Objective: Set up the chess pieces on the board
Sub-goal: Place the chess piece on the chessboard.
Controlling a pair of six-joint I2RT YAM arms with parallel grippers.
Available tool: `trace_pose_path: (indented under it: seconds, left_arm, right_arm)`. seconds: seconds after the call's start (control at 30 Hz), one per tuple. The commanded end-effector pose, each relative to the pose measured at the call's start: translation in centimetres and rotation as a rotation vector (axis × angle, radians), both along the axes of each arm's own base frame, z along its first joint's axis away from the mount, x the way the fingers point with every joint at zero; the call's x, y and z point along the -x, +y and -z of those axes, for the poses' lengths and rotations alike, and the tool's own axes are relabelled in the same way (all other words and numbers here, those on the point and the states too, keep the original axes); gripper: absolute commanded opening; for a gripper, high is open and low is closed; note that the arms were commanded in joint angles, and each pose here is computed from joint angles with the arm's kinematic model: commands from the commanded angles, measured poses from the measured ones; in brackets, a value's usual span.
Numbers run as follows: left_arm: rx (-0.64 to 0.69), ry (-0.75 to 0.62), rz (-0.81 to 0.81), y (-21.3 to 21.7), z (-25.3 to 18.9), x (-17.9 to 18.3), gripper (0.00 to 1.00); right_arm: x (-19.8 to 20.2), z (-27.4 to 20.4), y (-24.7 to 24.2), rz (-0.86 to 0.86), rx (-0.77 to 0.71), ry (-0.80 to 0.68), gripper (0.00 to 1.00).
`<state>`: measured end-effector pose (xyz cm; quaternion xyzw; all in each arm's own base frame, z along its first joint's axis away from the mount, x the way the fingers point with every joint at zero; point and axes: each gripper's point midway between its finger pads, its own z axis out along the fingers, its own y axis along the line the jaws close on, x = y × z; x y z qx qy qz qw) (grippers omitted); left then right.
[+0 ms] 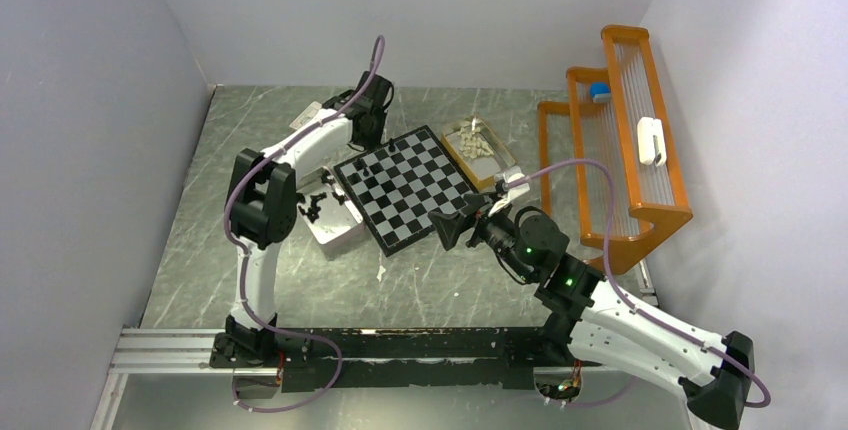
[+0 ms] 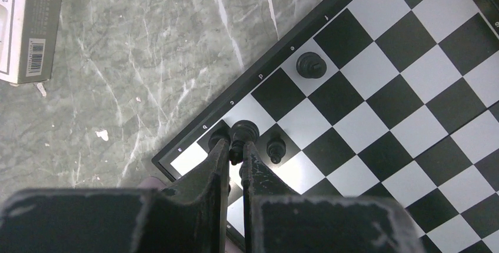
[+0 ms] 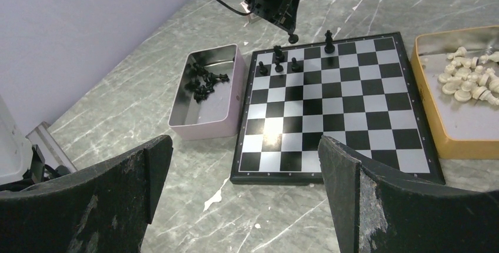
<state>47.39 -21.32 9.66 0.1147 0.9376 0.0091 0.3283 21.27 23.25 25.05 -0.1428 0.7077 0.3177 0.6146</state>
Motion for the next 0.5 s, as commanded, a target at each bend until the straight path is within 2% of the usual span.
trace_pose_path:
  seconds: [0.0,0.47]
  left_arm:
    - [-0.007,-0.004,0.029,-0.9,0.3,-0.4,0.13]
    - [-0.044,0.025,0.036,-0.7,2.5,-0.6,0.14]
  right_arm:
    - [-0.2,-0.8,-0.5,0.021,-0.012,-0.018,1.0]
    - [-0.3,-0.9,-0.7,0.032,-0.009,-0.022,1.0]
